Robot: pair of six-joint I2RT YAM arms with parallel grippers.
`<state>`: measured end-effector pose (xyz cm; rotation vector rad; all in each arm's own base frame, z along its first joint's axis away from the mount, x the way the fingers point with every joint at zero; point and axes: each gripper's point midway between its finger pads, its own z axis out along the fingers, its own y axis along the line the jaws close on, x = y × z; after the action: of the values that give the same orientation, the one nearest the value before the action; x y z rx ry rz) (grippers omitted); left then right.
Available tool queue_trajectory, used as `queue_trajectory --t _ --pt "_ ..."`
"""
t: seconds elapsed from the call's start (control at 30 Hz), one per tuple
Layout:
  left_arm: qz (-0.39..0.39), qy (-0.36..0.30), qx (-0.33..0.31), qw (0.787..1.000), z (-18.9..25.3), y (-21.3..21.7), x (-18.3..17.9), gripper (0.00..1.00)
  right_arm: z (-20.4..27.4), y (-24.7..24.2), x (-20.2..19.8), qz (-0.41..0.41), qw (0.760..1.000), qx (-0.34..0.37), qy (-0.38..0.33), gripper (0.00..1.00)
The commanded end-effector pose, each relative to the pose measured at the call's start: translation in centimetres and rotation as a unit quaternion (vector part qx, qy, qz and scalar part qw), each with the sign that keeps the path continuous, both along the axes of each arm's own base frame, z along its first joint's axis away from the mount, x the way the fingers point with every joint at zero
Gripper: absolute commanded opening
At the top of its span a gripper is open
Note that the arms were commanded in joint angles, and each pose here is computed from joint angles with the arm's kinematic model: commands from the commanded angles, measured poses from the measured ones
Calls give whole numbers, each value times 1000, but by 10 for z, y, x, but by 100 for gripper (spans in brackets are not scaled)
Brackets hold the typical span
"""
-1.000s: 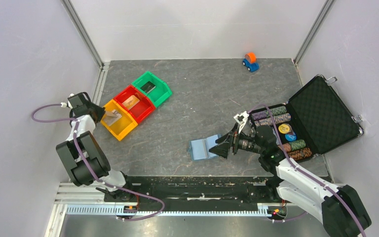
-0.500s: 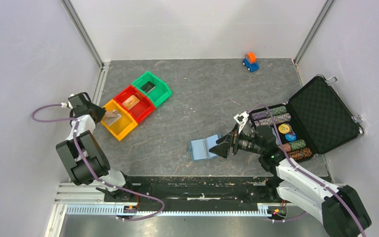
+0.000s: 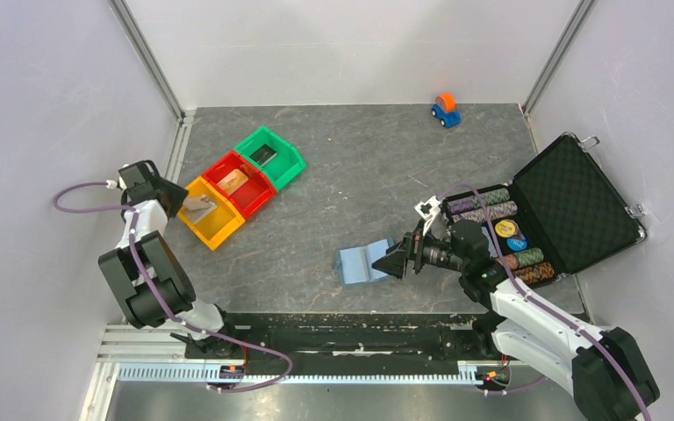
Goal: Take the credit cards out of the card holder
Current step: Place the credit card in the storage box, then remove the credit card from the card holder.
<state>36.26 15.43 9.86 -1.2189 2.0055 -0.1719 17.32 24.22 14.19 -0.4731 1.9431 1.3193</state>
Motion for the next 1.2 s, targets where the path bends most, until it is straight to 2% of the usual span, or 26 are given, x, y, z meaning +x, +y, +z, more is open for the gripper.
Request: queue_trajectory --t 0.0,0.47,0.63,0.73,0.9,1.03,1.17 --pt "-2 7 29 1000 11 12 7 45 14 1 12 -11 1000 -1 -19 98" --pt "13 25 36 999 54 17 8 57 -8 -6 25 -52 997 -51 27 98" --pt "6 22 35 999 71 7 6 63 -12 -8 29 -64 995 -62 39 98" --pt "-29 4 22 999 82 -22 7 66 -13 -9 32 -71 994 -72 49 97" --pt "-152 -18 15 988 94 -100 2 66 -9 -10 37 -81 992 -84 54 88" --pt "-237 -43 3 971 103 -154 -16 65 -8 -9 39 -86 991 -90 55 74" --pt "-330 -79 -17 940 115 -207 -43 66 -1 -4 38 -91 991 -88 48 59"
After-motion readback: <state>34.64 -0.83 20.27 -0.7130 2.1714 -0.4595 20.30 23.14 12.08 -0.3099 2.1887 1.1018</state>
